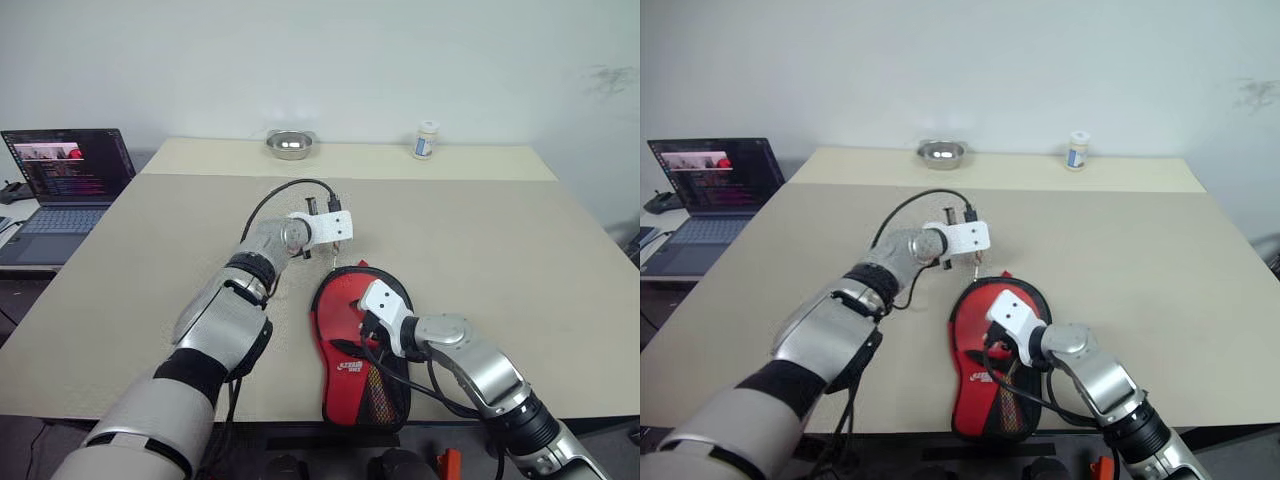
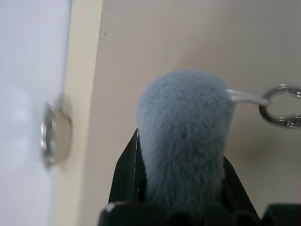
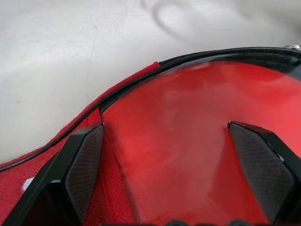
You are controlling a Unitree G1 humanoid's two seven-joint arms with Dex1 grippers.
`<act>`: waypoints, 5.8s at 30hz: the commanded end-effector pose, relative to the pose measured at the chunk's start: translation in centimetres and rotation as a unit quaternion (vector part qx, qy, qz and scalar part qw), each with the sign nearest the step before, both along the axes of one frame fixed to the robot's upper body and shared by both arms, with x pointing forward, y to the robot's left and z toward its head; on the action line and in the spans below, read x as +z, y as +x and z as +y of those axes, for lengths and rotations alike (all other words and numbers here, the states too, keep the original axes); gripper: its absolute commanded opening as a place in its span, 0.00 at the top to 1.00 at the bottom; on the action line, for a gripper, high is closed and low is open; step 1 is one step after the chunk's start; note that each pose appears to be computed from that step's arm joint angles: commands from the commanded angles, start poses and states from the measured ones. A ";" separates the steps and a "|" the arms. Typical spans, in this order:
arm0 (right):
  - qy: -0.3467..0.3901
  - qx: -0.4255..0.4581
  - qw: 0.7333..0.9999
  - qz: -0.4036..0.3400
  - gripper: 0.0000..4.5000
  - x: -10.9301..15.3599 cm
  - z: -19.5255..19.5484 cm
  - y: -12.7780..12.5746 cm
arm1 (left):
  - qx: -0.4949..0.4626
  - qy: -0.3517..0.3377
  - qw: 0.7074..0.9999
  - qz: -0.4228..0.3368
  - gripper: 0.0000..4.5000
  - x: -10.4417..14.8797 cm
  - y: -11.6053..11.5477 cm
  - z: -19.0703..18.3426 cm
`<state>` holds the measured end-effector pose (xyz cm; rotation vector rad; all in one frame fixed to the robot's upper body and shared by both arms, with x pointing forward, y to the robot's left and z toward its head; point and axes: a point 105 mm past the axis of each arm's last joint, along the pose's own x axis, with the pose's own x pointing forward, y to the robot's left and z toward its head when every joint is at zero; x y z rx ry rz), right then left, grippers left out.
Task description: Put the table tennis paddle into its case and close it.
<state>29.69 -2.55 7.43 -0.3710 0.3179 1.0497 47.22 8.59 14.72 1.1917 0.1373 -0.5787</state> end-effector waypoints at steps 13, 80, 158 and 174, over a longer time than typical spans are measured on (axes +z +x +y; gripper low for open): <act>-0.073 -0.024 0.993 0.091 0.00 -5.1 -1.6 -1.8 | -0.068 -0.077 0.994 -0.037 0.90 3.6 -1.2 -9.7; 0.037 -0.060 0.997 -0.019 0.00 11.5 -7.8 -4.8 | -0.341 -0.273 0.873 0.220 0.01 2.9 -8.6 -4.6; -0.109 -0.095 0.973 0.181 0.99 4.7 -14.3 -13.7 | -0.248 -0.161 0.838 0.458 0.00 -15.4 -14.8 -4.3; -0.127 0.063 0.961 0.238 0.99 3.7 -12.0 -18.7 | -0.254 -0.157 0.838 0.457 0.00 -15.3 -14.9 -5.2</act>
